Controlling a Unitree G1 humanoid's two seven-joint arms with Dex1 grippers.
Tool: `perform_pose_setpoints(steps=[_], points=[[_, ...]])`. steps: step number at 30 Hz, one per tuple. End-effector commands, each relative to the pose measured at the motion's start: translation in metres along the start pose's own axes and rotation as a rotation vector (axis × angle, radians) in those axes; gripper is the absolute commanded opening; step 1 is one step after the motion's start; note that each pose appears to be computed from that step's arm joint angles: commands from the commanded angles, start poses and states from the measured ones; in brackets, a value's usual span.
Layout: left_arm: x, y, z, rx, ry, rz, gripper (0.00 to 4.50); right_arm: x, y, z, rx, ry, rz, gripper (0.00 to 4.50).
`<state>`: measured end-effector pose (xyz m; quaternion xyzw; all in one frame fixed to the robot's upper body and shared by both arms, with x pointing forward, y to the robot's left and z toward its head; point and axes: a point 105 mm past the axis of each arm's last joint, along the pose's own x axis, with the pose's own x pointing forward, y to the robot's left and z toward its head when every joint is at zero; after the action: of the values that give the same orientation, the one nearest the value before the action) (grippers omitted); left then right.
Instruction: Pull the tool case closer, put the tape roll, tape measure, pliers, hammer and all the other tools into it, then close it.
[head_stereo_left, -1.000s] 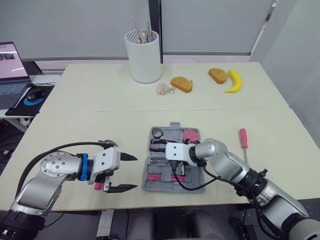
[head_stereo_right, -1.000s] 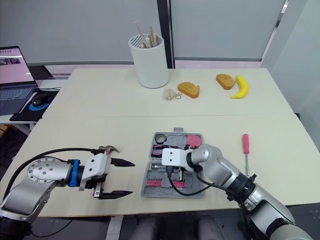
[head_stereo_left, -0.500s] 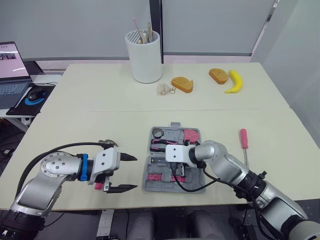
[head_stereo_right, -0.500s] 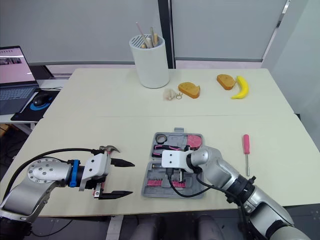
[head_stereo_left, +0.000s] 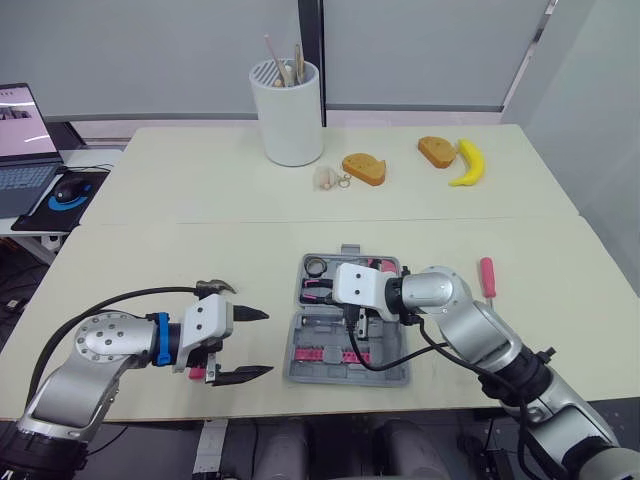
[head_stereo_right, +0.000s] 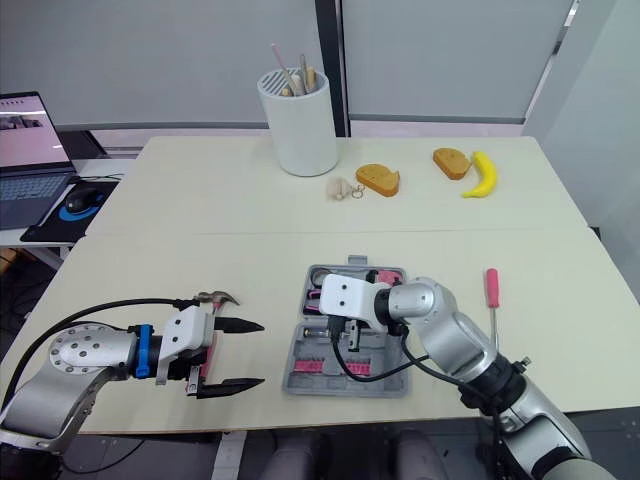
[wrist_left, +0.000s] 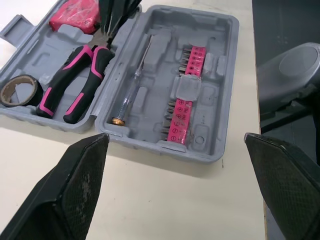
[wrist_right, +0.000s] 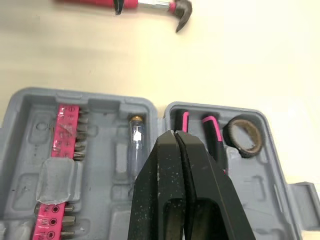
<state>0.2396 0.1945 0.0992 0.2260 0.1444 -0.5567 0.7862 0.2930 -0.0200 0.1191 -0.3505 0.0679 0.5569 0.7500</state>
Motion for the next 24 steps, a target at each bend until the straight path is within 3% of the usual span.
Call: perform_pose_setpoints(steps=[1, 13, 24], points=[[-0.015, 0.013, 0.000, -0.045, -0.039, 0.124, 4.50, -0.034, -0.019, 0.004, 0.001, -0.035, -0.132, 0.00], [-0.065, 0.049, -0.046, -0.261, -0.085, 0.546, 4.50, -0.124, -0.038, -0.048, 0.123, 0.081, -0.439, 0.00], [-0.090, 0.066, -0.069, -0.324, -0.106, 0.788, 4.50, -0.160, -0.027, -0.086, 0.147, 0.151, -0.605, 0.00]])
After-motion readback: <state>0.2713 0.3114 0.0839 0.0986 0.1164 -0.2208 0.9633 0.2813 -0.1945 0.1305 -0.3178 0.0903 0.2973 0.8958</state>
